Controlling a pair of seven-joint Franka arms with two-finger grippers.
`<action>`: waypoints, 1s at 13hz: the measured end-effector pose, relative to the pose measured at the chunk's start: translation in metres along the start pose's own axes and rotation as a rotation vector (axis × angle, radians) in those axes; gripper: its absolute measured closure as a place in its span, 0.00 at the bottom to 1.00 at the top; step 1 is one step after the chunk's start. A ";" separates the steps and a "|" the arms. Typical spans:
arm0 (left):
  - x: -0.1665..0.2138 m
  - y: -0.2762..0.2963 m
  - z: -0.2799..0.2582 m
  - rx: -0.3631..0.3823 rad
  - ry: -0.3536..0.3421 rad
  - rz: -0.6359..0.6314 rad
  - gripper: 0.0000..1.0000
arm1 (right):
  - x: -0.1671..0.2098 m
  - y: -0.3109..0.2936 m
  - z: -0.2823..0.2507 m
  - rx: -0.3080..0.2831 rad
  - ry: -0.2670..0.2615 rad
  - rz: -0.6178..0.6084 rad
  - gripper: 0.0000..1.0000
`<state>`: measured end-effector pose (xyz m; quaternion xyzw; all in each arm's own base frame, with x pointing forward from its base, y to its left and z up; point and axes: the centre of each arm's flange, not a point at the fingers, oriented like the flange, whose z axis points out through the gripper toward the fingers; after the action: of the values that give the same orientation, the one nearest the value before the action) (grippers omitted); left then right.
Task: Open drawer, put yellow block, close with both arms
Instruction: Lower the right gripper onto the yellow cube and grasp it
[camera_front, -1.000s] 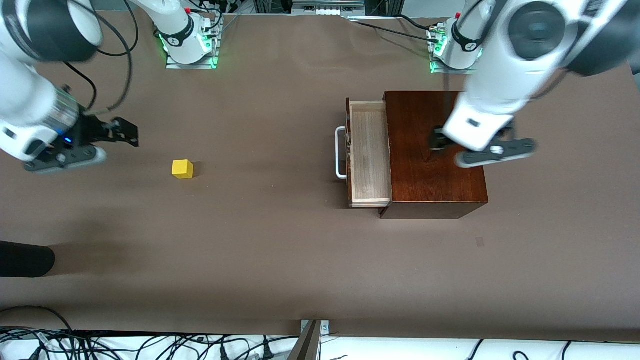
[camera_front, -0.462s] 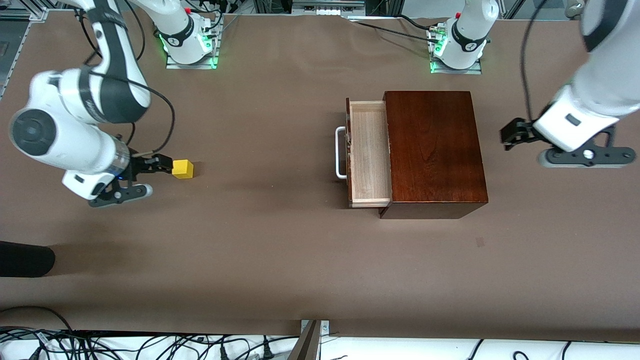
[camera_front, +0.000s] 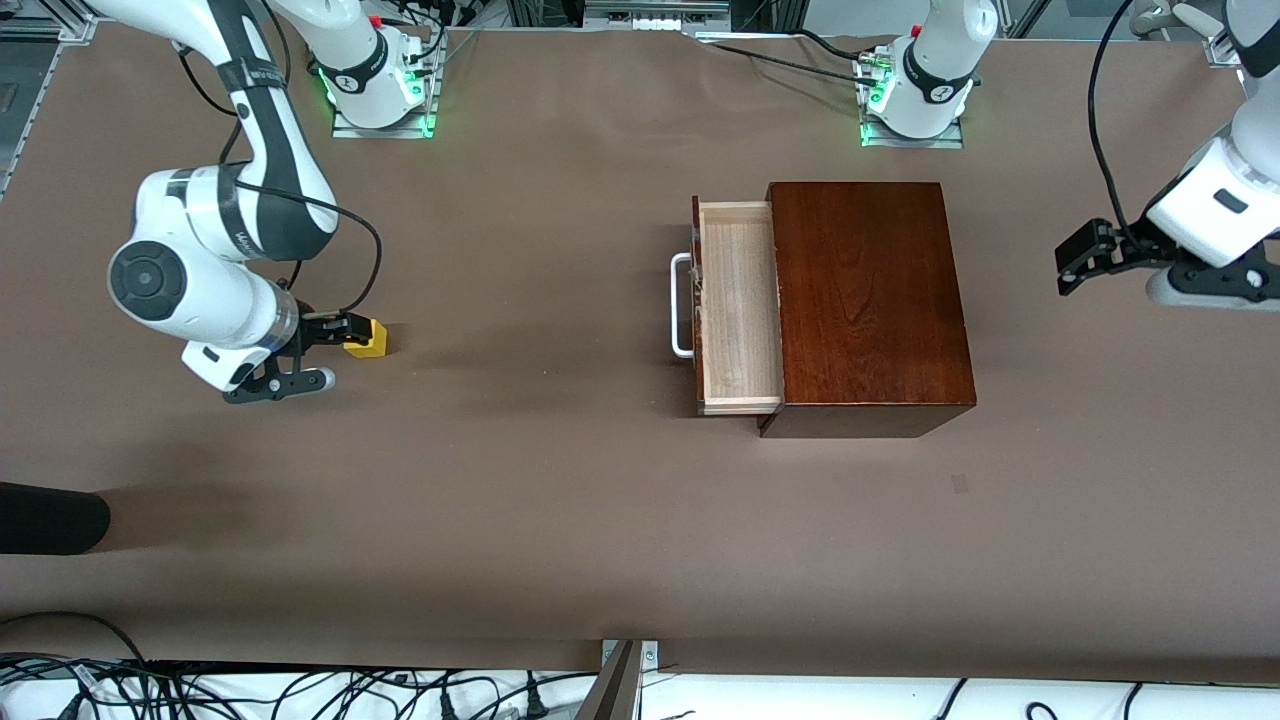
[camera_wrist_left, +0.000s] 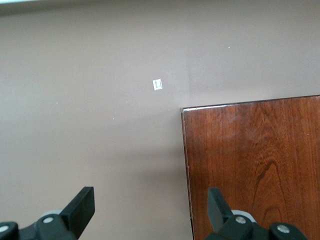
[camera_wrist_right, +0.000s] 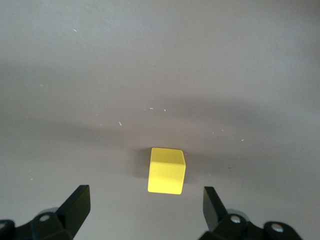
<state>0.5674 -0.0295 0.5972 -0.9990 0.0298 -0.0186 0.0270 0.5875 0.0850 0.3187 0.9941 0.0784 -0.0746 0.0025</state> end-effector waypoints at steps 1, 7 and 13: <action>-0.004 -0.005 -0.002 0.000 0.005 -0.010 0.00 | -0.005 0.003 0.013 -0.002 0.017 0.009 0.00; -0.007 0.004 -0.004 0.000 0.008 0.007 0.00 | -0.030 0.012 0.093 -0.020 0.085 0.041 0.00; -0.010 0.010 -0.002 0.000 -0.025 0.017 0.00 | -0.041 0.014 0.123 -0.014 0.079 0.067 0.03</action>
<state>0.5570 -0.0389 0.5985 -0.9989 0.0381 -0.0061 0.0274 0.5318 0.0627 0.2029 0.9983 0.0454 -0.0347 0.0091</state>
